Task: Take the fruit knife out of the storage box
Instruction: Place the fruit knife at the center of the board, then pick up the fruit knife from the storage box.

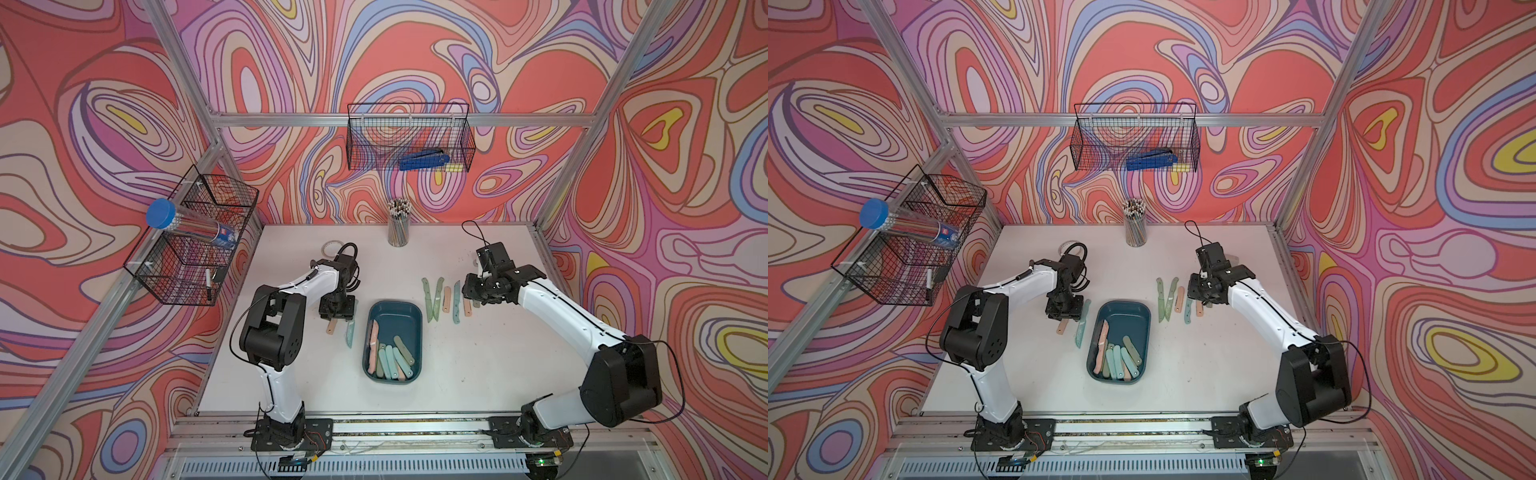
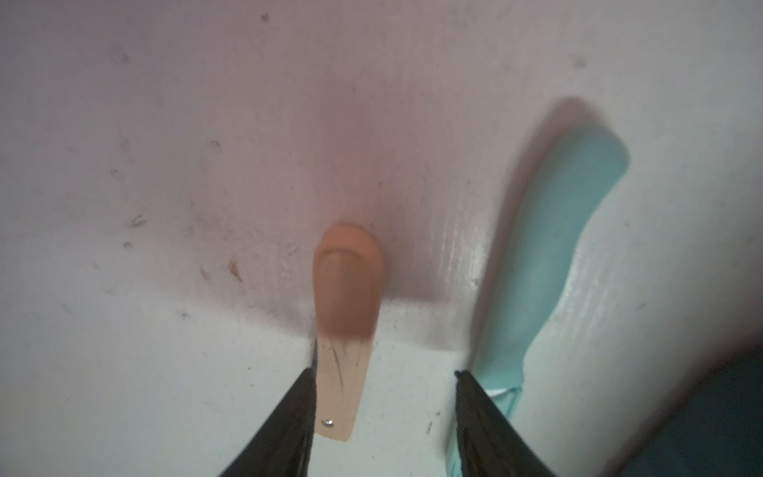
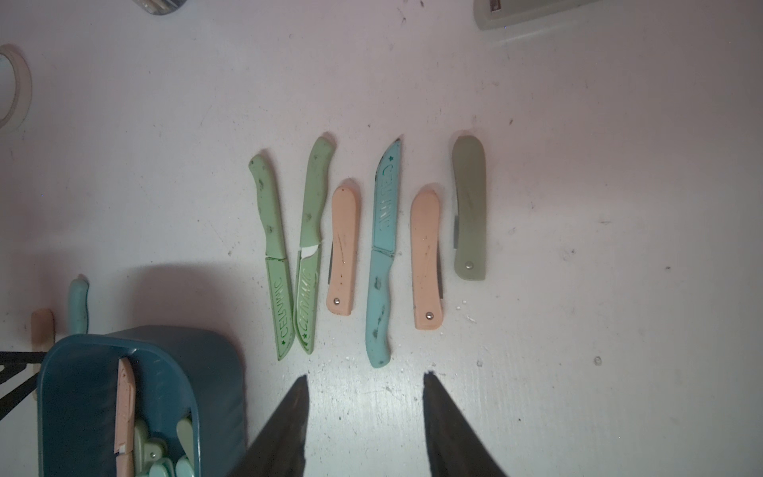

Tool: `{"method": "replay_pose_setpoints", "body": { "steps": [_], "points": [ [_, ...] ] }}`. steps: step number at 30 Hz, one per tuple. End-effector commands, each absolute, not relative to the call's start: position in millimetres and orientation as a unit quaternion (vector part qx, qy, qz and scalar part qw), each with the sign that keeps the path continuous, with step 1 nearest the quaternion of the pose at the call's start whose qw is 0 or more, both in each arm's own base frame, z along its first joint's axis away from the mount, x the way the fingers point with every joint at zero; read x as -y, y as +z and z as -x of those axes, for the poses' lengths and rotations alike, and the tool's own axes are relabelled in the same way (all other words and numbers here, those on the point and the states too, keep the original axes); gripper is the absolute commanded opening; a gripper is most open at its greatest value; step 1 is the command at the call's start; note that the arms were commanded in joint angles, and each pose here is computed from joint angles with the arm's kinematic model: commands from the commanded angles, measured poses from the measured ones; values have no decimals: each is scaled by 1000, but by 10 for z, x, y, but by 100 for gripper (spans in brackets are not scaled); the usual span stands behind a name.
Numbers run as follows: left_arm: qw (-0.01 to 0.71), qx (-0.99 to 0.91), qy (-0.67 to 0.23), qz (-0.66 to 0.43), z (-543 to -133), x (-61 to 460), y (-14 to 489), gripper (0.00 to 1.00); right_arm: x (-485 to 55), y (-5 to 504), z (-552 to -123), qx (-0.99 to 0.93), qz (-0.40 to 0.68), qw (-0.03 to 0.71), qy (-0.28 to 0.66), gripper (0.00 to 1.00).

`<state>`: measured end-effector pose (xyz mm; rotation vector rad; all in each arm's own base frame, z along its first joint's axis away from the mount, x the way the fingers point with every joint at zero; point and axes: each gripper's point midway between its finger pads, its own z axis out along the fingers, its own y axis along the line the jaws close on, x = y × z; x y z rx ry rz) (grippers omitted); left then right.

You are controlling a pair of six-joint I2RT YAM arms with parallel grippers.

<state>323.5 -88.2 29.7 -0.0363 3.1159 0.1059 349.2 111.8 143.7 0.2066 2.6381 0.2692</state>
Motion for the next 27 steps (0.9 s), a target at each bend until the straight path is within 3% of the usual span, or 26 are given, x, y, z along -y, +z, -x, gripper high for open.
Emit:
{"method": "replay_pose_setpoints", "body": {
  "steps": [1,8,16,23,27],
  "points": [
    [24,-999,26,18,-3270,910,421,55,-1148,1415,-3482,-963,-78,236,102,46],
    [73,-997,6,16,-3321,931,718,56,-1232,1482,-3478,-962,-66,243,109,46],
    [206,-967,-149,-32,-3169,1292,1561,62,-1603,1552,-3424,-963,-2,242,122,46],
    [258,-934,-239,-65,-2774,1444,1953,64,-2440,1532,-3182,-957,123,224,135,46],
    [301,-915,-263,-58,-2611,1417,2088,74,-2996,1389,-2891,-955,191,184,135,46]
  ]
}}
